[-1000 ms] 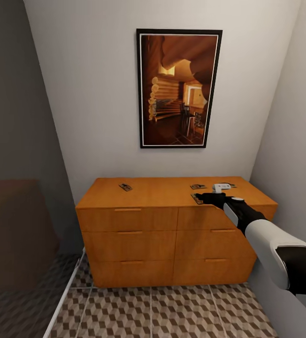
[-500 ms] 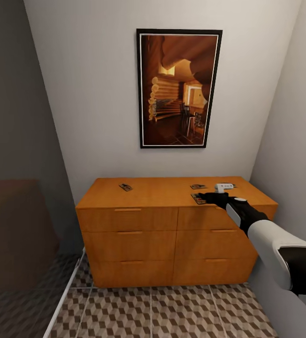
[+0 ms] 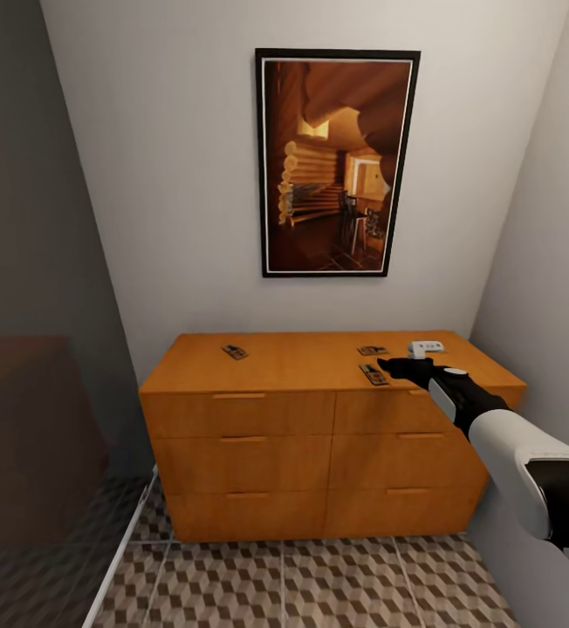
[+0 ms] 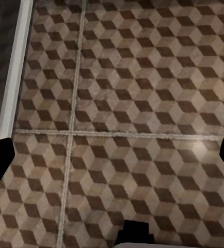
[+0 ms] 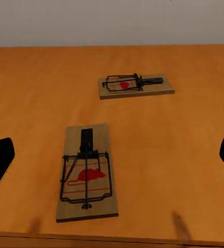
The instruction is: Take the four mousetraps from the cabinet in the bathroom and place them on the bathroom floor. Make sure all four end up on the same floor surface, and ensure that at least two of them are either under or directly next to the same bathroom sink.
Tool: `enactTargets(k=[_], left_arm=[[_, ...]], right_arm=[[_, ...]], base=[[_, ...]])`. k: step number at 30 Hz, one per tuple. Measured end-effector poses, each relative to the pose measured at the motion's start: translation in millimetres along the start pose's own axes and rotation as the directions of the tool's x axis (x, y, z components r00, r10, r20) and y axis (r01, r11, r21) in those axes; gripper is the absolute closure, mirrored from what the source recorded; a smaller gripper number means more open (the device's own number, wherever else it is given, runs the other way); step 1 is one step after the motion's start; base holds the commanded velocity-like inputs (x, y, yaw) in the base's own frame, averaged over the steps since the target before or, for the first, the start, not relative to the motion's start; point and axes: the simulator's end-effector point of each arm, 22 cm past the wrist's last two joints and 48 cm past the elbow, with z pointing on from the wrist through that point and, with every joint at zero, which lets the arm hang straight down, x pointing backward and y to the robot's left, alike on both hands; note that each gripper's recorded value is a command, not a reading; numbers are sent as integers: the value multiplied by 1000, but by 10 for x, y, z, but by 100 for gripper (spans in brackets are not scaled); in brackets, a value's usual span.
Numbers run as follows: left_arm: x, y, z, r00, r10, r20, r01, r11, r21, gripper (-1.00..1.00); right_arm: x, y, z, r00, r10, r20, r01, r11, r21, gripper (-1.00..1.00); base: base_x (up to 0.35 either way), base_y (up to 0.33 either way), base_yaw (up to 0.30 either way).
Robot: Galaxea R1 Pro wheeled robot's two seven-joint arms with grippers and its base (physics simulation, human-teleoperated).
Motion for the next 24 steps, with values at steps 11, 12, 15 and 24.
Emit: enactTargets(k=[11, 12, 15, 24], left_arm=[[0, 0, 1, 1000, 0, 0, 0, 1000, 0, -100], [0, -1, 1, 1000, 0, 0, 0, 1000, 0, -100], [-1, -1, 1, 1000, 0, 0, 0, 1000, 0, -100], [-1, -1, 2, 1000, 0, 1, 0, 1000, 0, -100]], right_arm=[[1, -5, 1, 1000, 0, 0, 0, 1000, 1, -100], [4, -5, 1, 1000, 0, 0, 0, 1000, 1, -100], [9, 1, 3, 1000, 0, -1, 0, 1000, 0, -100], [21, 4, 4, 1000, 0, -2, 0, 1000, -1, -100]], base=[[123, 66, 0], [38, 21, 0], [20, 11, 0], [4, 2, 0]])
